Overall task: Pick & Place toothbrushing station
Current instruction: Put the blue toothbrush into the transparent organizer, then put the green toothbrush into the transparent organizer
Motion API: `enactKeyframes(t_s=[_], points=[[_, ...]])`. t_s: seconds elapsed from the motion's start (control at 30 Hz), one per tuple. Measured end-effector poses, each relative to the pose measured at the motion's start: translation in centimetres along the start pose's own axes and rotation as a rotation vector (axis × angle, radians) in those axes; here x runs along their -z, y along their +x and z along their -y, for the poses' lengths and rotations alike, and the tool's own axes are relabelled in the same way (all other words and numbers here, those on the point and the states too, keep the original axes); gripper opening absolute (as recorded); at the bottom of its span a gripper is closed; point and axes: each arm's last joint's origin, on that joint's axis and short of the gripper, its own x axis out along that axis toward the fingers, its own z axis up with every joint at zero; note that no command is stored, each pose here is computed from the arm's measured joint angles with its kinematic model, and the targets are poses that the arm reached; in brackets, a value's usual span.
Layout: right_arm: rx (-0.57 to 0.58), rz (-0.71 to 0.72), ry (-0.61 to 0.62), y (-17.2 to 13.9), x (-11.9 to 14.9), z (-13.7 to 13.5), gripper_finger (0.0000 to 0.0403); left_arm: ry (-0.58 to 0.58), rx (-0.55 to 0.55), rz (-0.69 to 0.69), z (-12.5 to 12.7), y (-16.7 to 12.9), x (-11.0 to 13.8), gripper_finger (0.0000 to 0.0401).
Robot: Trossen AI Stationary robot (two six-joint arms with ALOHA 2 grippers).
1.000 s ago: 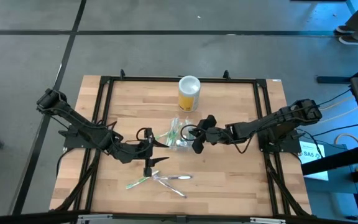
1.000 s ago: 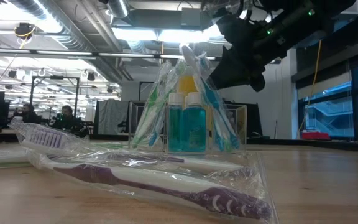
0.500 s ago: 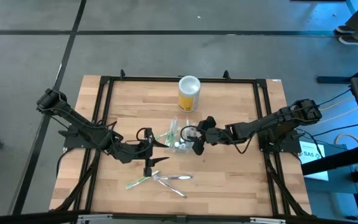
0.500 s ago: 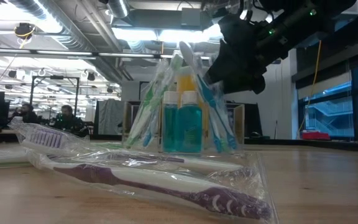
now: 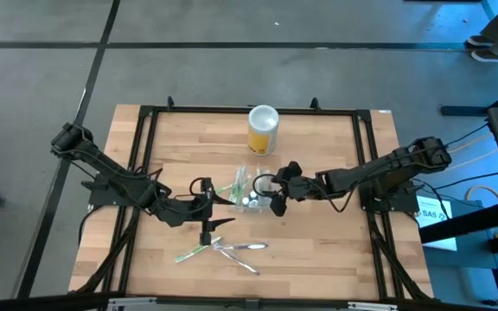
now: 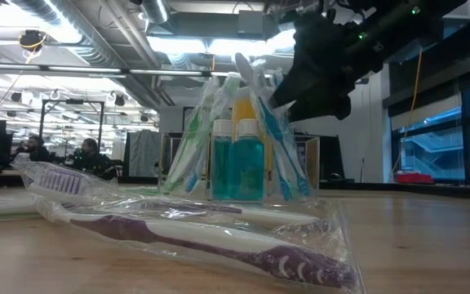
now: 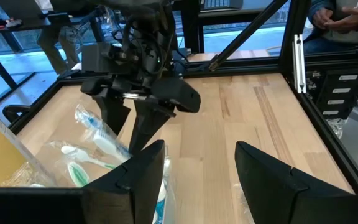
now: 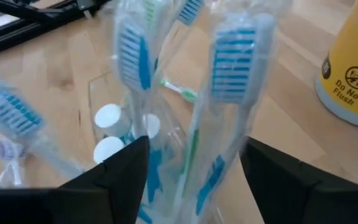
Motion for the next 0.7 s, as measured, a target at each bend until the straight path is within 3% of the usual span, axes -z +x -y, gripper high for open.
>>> enactKeyframes(t_s=[0.47, 0.7], points=[[-0.016, -0.029, -0.007, -1.2, -0.4, 0.3, 0.0179, 0.000, 0.000, 0.000, 0.0, 0.0, 0.0, 0.0194], [-0.081, -0.044, 0.004, -2.9, -1.2, 0.3, 0.0148, 0.000, 0.000, -0.001, 0.0, 0.0, 0.0, 0.0194]])
